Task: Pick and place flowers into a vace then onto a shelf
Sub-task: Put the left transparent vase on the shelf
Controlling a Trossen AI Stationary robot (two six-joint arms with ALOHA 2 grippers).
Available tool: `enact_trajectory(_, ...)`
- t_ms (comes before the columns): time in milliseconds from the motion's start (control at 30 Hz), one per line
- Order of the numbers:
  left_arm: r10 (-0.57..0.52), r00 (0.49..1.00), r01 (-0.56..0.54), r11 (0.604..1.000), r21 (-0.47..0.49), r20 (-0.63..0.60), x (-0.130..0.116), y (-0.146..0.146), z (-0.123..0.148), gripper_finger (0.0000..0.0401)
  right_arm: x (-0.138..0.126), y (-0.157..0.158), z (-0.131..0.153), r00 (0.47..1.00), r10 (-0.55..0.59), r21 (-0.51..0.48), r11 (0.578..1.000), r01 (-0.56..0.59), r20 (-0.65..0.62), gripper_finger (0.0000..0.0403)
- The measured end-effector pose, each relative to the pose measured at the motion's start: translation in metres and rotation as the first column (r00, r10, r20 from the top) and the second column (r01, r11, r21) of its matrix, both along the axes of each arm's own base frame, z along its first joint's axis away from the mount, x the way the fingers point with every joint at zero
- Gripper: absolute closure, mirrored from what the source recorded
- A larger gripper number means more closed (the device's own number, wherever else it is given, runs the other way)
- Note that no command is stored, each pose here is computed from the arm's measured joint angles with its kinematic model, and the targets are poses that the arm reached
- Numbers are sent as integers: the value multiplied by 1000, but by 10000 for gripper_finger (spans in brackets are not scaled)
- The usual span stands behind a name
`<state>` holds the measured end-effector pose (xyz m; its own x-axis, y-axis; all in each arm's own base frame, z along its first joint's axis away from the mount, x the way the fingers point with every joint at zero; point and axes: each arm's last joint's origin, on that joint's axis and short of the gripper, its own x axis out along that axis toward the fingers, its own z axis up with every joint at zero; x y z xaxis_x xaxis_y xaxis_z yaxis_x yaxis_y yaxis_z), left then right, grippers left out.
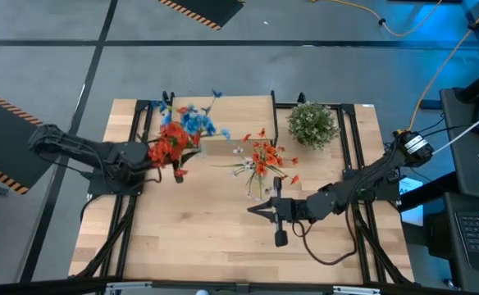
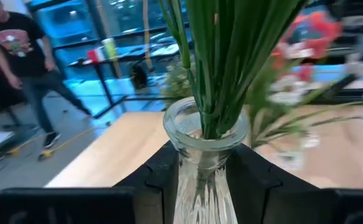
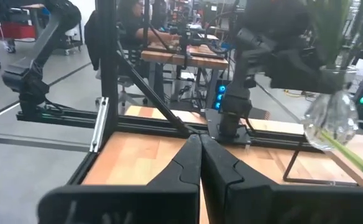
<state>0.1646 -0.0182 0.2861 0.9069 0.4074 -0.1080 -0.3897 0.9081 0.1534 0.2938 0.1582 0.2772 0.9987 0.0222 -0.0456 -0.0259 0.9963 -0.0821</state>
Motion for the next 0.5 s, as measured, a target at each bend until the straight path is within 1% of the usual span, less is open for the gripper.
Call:
enact_trajectory(133,80,997,-80,997,-2,-4,1,15,0,298,3,-5,0,1000,-17,15,1000,17,-5,399)
enact_trajectory(300,104,995,-104,994,-18,-10,3,35,0,298,9,-19,-6,996,-65,33,997,67,-59,398)
enact_trajectory(500,164,986,-164,986,-30,-26,3,58,-3,298,14,-30,-8,992,-104,32,994,106,-78,398)
